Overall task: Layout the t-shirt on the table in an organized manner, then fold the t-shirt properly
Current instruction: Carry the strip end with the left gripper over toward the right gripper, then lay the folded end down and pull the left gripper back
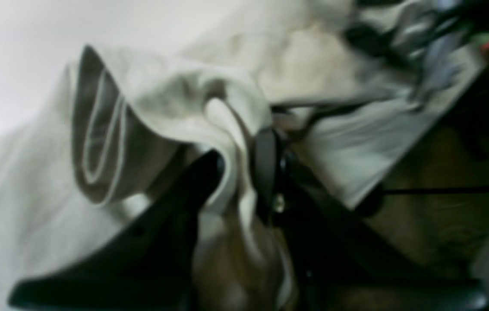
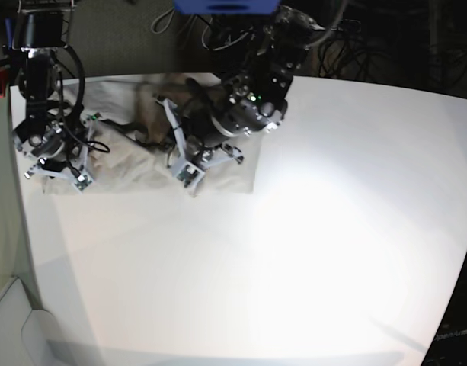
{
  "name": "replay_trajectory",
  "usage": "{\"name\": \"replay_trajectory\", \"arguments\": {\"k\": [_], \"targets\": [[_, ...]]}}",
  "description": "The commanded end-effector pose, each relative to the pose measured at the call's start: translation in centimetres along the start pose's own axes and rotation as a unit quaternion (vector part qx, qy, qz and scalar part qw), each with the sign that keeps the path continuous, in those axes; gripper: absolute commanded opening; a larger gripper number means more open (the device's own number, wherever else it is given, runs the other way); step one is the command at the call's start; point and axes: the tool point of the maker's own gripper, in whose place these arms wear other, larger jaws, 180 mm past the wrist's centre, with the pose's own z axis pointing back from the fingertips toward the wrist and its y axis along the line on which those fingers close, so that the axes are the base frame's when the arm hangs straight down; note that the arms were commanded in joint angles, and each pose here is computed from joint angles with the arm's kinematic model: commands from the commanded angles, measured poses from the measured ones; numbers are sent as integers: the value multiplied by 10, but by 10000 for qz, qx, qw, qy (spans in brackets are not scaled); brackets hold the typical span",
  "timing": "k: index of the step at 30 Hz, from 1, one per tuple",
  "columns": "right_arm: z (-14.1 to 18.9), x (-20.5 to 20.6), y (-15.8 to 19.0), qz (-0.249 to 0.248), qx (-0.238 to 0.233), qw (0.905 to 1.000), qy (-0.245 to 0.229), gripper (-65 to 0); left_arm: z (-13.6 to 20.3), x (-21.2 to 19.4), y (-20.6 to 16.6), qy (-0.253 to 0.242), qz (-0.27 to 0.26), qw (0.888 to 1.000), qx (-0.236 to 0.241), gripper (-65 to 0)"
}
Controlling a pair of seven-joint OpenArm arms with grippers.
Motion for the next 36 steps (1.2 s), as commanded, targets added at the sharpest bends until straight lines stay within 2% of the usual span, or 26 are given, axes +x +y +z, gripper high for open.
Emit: {"name": "replay_trajectory", "arguments": {"k": [1,3,6,12,14,18,20,21,23,28,32,34,36], "targets": [[2,4,-4,41,3,10000,-88,-373,0,22,1,-379,174,9991,2,-648],[3,6,-6,42,-16,9999,-110,-373,-5,24,-1,-468,480,9977,-111,-648],[3,9,-8,34,-36,9999,-134,-373,-11,24,-1,-460,663,9966,-185,-647],[3,9,-8,34,-36,9999,-134,-373,-14,18,0,-371,687,9968,-168,-631],[3,9,-8,34,-36,9999,-134,-373,-13,19,-1,-380,665,9969,-181,-558],[3,12,-10,27,-55,9998,-168,-373,-14,22,-9,-407,540,9974,-238,-332],[4,14,-12,25,-69,9998,-186,-373,-14,27,-11,-423,224,9988,-132,-255],[4,14,-12,25,-69,9998,-186,-373,-14,30,-11,-441,-6,9990,-51,-244],[4,14,-13,28,-79,9998,-188,-373,-12,33,-15,-522,-364,9980,59,-243],[3,15,-11,13,-58,9998,-203,-373,-4,58,-35,-1096,-1100,9878,121,-243],[5,18,-15,23,-102,9997,-227,-373,6,66,-29,-1306,-1040,9857,225,-243],[5,20,-18,21,-127,9996,-247,-373,18,61,-6,-1342,-798,9865,503,-247],[6,21,-19,30,-151,9995,-266,-373,31,58,12,-1423,-570,9853,761,-300]]}}
